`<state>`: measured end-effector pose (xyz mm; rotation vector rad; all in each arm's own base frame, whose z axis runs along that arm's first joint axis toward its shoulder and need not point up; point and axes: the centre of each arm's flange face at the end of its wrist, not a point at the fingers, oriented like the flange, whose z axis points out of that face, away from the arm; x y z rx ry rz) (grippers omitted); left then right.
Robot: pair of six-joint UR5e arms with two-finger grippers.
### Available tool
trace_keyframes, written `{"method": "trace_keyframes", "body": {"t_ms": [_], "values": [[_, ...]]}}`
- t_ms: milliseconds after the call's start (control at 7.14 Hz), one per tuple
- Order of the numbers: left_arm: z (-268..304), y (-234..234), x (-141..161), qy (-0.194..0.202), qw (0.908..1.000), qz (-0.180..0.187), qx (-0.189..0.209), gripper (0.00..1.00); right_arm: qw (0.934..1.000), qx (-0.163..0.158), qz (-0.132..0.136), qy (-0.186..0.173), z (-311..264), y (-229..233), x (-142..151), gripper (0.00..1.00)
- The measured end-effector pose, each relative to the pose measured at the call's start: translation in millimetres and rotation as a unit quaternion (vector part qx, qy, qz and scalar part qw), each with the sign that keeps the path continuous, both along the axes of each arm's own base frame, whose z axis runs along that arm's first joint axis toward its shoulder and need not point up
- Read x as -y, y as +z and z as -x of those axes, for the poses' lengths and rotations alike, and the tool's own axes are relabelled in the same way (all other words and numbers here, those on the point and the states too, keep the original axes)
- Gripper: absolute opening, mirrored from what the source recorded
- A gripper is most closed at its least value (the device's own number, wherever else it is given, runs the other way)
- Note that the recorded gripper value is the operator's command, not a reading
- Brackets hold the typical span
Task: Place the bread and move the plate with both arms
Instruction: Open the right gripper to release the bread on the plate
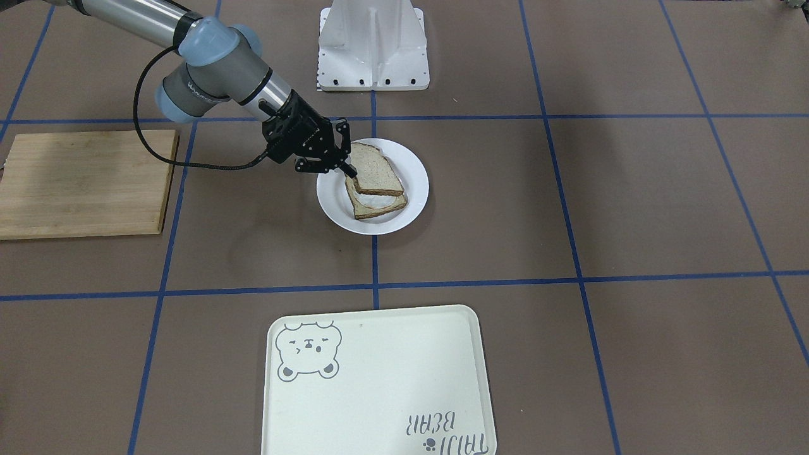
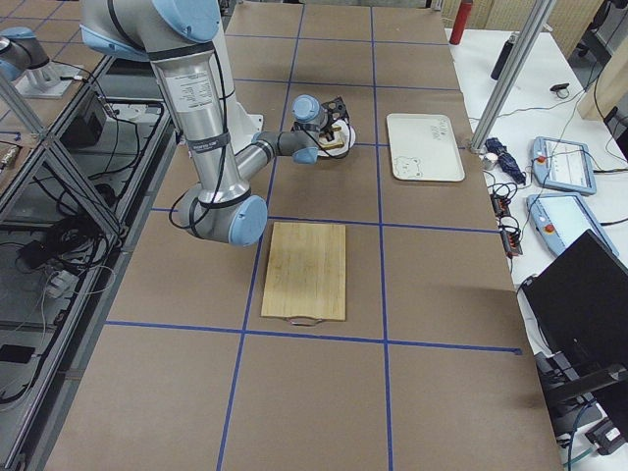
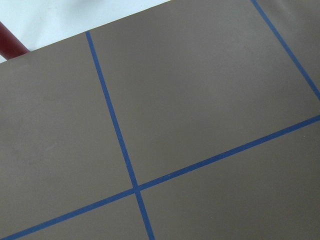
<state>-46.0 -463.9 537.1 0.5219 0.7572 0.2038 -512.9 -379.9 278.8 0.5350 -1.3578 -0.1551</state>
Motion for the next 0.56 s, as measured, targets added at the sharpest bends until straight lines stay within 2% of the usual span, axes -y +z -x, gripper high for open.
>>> {"method": "trace_keyframes", "body": {"t_ms": [140,420,560], "values": [[0,0,0,0.000,1.0000,0.000,0.000,0.99,0.9999,-0.009,0.003,0.009,5,7,5,0.01],[0,0,0,0.000,1.0000,-0.001,0.000,0.99,0.9995,-0.019,0.006,0.025,23,16,-1,0.99],[0,0,0,0.000,1.0000,-0.001,0.000,0.99,0.9992,-0.016,0.011,0.034,29,14,-7,1.00]]}}
